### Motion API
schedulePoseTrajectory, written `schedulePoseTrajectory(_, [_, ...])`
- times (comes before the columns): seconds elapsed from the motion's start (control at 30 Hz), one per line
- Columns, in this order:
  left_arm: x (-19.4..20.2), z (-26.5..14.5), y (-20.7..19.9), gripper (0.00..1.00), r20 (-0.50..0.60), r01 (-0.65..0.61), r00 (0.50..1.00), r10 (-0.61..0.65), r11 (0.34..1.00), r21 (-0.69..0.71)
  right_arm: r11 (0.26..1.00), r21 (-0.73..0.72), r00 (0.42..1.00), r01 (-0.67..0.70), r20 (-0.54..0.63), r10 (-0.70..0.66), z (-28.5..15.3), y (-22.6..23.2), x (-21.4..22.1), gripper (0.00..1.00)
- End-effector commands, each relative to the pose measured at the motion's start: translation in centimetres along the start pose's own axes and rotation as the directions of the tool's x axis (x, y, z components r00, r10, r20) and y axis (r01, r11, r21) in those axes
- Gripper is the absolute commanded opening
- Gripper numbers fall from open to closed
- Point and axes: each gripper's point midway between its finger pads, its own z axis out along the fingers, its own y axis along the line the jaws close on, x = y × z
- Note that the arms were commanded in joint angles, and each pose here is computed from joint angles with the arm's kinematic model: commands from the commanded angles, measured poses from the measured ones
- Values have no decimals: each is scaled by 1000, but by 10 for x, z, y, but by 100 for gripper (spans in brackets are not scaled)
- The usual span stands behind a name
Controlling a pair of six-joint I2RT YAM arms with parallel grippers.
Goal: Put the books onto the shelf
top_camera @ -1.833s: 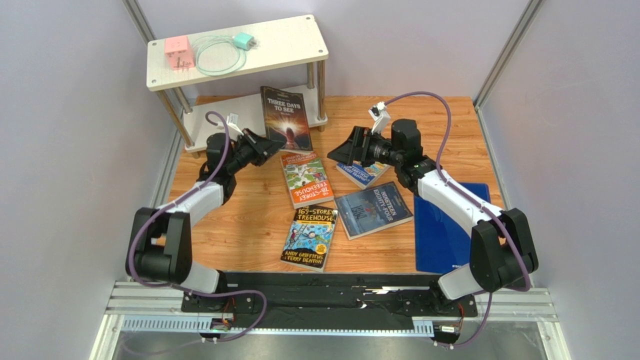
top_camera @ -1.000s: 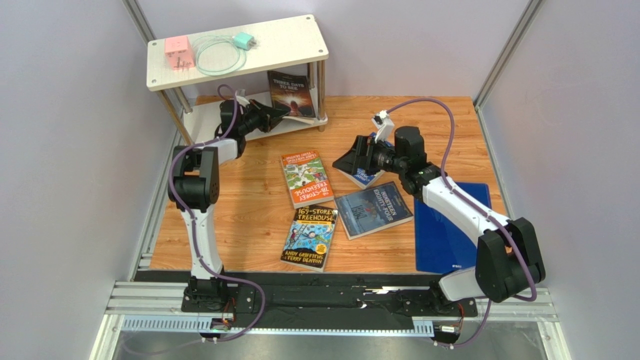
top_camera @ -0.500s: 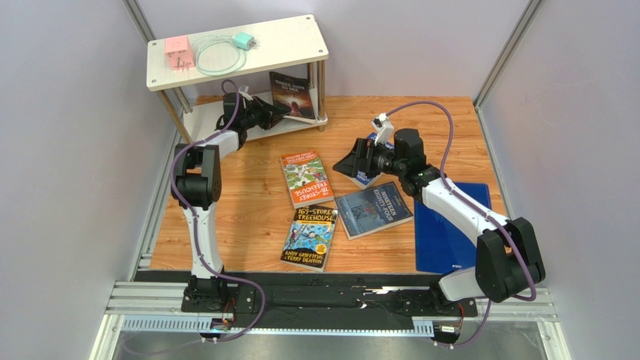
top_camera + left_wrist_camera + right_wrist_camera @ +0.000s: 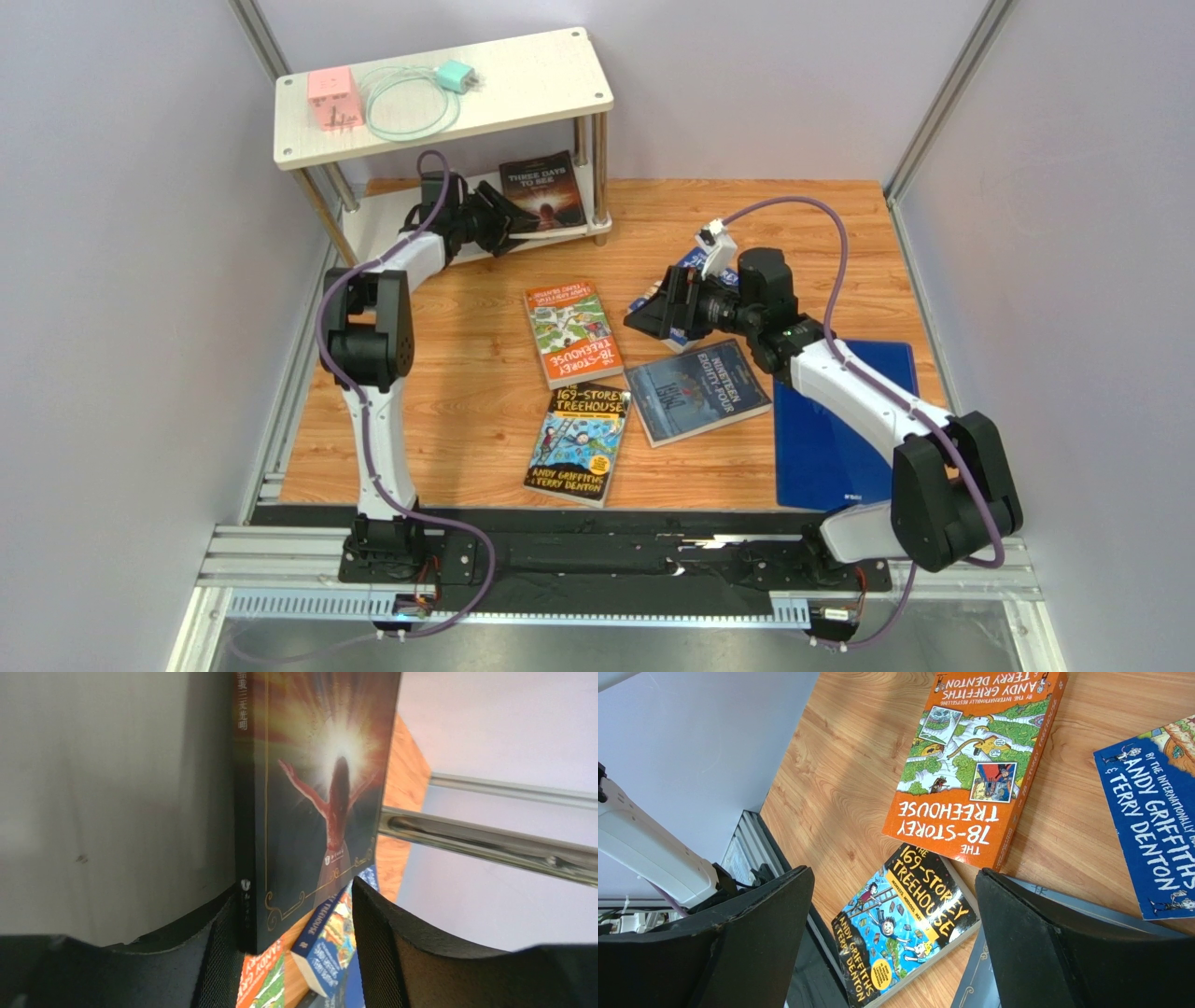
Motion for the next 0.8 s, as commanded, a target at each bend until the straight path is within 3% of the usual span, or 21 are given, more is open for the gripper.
schedulePoseTrajectory(0.0, [-9,-27,-11,60,49,-80,995,86,990,-114,998,-46,998,35,49,-33,-6,13,-12,91])
schedulePoseTrajectory(0.03, [-9,-30,-10,79,48,-98,993,105,986,-131,998,-47,998,33,48,-31,-6,13,-10,91])
schedulePoseTrajectory(0.07, [-10,-33,-4,86,55,-89,993,100,981,-170,998,-55,998,33,49,-30,-5,14,-10,91])
schedulePoseTrajectory(0.47, [45,-59,27,87,-106,-86,993,55,945,-316,998,-56,1000,-16,12,17,6,3,2,91])
schedulePoseTrajectory(0.63, [61,-77,20,86,-67,-100,994,87,967,-233,998,19,996,-66,-61,67,23,-26,21,92])
schedulePoseTrajectory(0.77, [87,-95,30,84,-89,-142,988,123,956,-256,994,55,987,-99,-120,105,40,-46,33,93])
